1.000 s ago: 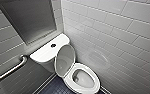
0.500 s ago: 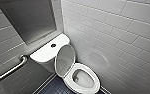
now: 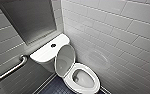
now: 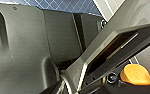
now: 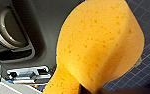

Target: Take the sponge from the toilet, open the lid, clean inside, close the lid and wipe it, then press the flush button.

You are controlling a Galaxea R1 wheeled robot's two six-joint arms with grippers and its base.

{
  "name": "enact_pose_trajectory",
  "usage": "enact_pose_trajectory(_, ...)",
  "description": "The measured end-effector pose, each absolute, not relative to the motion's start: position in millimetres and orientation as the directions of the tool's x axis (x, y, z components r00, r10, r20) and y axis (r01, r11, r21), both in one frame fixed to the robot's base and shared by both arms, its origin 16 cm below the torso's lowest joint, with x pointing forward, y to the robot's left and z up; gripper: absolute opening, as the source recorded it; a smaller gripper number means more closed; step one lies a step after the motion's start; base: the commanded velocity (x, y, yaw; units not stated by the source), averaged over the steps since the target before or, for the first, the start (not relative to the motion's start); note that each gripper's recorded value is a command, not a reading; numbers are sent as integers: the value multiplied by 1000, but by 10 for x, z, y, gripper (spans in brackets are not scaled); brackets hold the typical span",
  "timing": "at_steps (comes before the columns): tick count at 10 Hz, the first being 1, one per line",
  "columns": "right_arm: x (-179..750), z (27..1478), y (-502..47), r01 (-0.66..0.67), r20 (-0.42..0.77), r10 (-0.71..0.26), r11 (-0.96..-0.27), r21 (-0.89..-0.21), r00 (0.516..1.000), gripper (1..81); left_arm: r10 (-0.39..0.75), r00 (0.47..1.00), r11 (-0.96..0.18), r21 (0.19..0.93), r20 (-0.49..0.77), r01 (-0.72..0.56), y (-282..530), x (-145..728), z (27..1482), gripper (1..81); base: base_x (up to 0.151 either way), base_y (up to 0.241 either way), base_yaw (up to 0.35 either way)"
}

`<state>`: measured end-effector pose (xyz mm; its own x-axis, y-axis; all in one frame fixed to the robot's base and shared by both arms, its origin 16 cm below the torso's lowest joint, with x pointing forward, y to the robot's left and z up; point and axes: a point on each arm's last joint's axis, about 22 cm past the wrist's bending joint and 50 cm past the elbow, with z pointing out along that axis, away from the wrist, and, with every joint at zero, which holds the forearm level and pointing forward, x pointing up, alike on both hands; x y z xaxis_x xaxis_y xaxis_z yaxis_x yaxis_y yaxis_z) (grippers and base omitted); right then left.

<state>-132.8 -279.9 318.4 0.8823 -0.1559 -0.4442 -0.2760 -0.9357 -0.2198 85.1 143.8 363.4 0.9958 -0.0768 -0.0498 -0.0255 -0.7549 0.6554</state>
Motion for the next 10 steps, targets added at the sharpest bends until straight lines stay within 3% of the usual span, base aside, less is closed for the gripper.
enact_pose_trajectory(2, -1195, 3124, -2676, -301, -421, -185, -926, -228, 888, 10, -49, 999, -763, 646, -3, -35, 1592, 1415, 3551, 811, 0, 0, 0)
enact_pose_trajectory(5, -1047, 3092, -2802, -306, -398, -199, -925, -224, 895, 10, -45, 998, -719, 692, 33, -55, 1514, 2351, 3570, 811, 0, 0, 0)
enact_pose_trajectory(10, -717, 3514, -2207, -378, -394, -214, -834, -403, 894, 10, -31, 998, -677, 734, 47, -55, 1451, 3509, 3740, 811, 0, 0, 0)
